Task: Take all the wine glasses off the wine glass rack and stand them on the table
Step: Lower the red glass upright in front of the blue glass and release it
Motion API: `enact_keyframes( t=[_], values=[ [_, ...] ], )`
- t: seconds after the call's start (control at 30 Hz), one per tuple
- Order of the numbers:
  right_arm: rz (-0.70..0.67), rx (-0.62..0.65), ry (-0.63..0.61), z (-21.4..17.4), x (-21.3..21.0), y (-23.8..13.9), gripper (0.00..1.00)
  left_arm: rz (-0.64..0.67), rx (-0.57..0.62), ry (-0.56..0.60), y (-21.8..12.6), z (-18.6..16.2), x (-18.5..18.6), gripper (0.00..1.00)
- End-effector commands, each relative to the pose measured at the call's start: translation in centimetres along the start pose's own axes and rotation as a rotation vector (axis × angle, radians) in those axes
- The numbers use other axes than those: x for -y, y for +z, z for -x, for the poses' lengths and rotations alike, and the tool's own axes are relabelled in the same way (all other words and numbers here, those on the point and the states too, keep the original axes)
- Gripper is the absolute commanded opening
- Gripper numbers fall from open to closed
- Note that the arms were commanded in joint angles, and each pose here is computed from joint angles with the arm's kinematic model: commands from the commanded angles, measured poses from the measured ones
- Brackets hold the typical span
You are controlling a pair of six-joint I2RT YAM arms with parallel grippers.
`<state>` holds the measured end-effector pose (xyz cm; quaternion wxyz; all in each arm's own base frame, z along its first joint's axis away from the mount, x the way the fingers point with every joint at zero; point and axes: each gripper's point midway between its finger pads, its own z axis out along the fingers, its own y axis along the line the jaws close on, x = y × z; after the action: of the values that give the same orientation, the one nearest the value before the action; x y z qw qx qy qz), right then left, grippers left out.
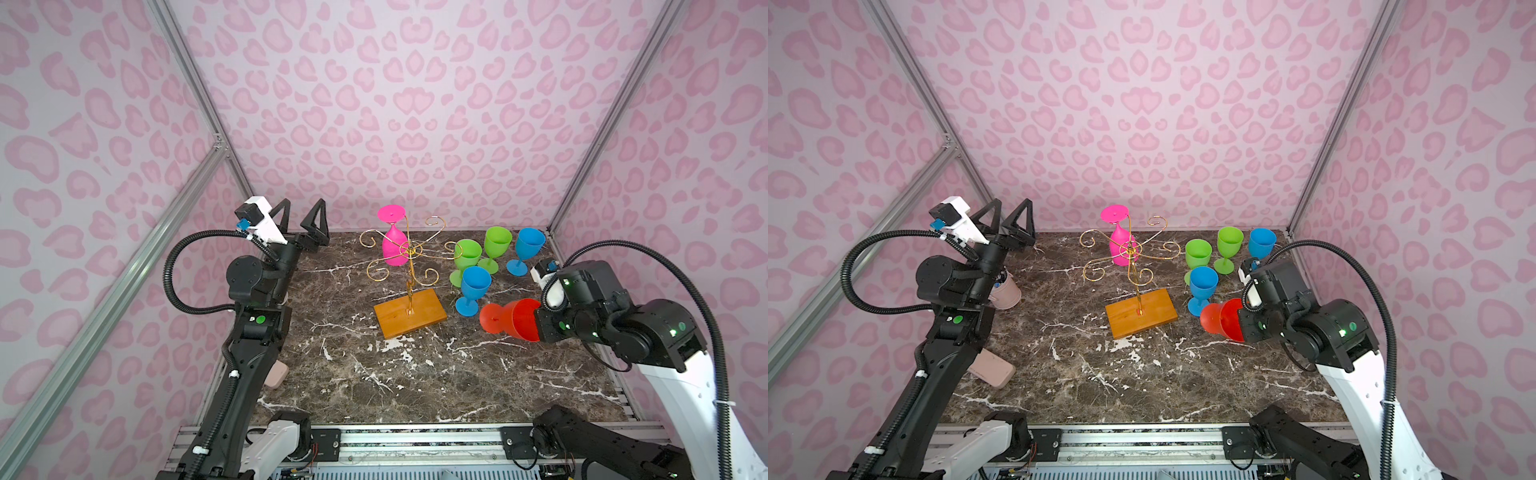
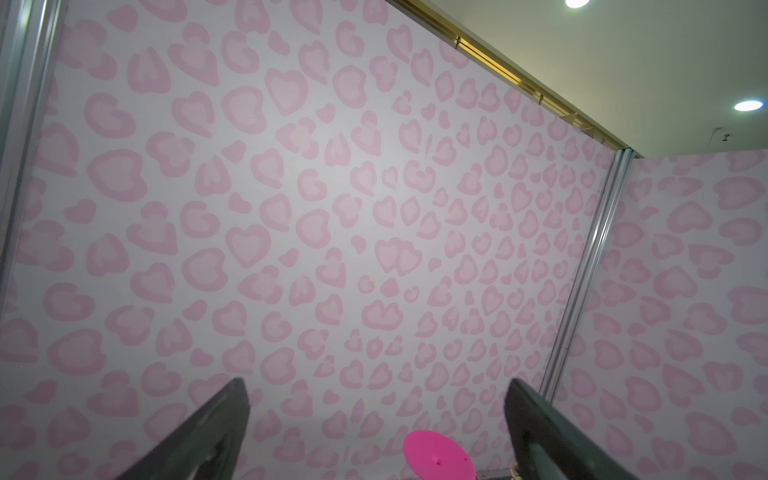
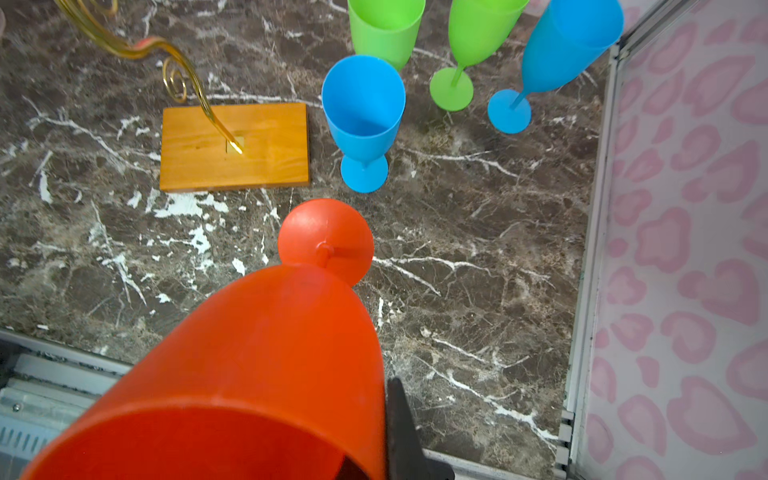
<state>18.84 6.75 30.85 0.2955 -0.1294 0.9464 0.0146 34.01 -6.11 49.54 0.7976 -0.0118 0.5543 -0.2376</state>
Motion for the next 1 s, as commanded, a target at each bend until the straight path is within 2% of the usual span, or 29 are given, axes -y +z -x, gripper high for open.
enact_keyframes(
  t=[0.0,0.3,0.63,0.87,0.97],
  values=[
    [0.033,-0.024,-0.004,0.0,-1.0,2.1,0.00,0.055,0.011,0.029,-0.7,0.3,-0.9,0.97],
    [0.039,-0.148,-0.014,-1.0,-2.5,9.5,0.00,0.096,0.004,0.056,-1.7,-0.1,-1.6,0.97],
    [0.008,-0.230,-0.030,-0.5,-2.3,13.8,0.00,0.115,-0.006,0.077,-2.0,-0.4,-1.9,0.97],
    [-0.030,-0.354,-0.068,-1.1,-2.0,16.4,0.00,0.123,-0.011,0.083,-2.1,-0.5,-2.1,0.97],
    [-0.037,-0.371,-0.075,-1.0,-2.0,17.3,0.00,0.124,-0.014,0.083,-2.1,-0.6,-2.2,0.97]
  ],
)
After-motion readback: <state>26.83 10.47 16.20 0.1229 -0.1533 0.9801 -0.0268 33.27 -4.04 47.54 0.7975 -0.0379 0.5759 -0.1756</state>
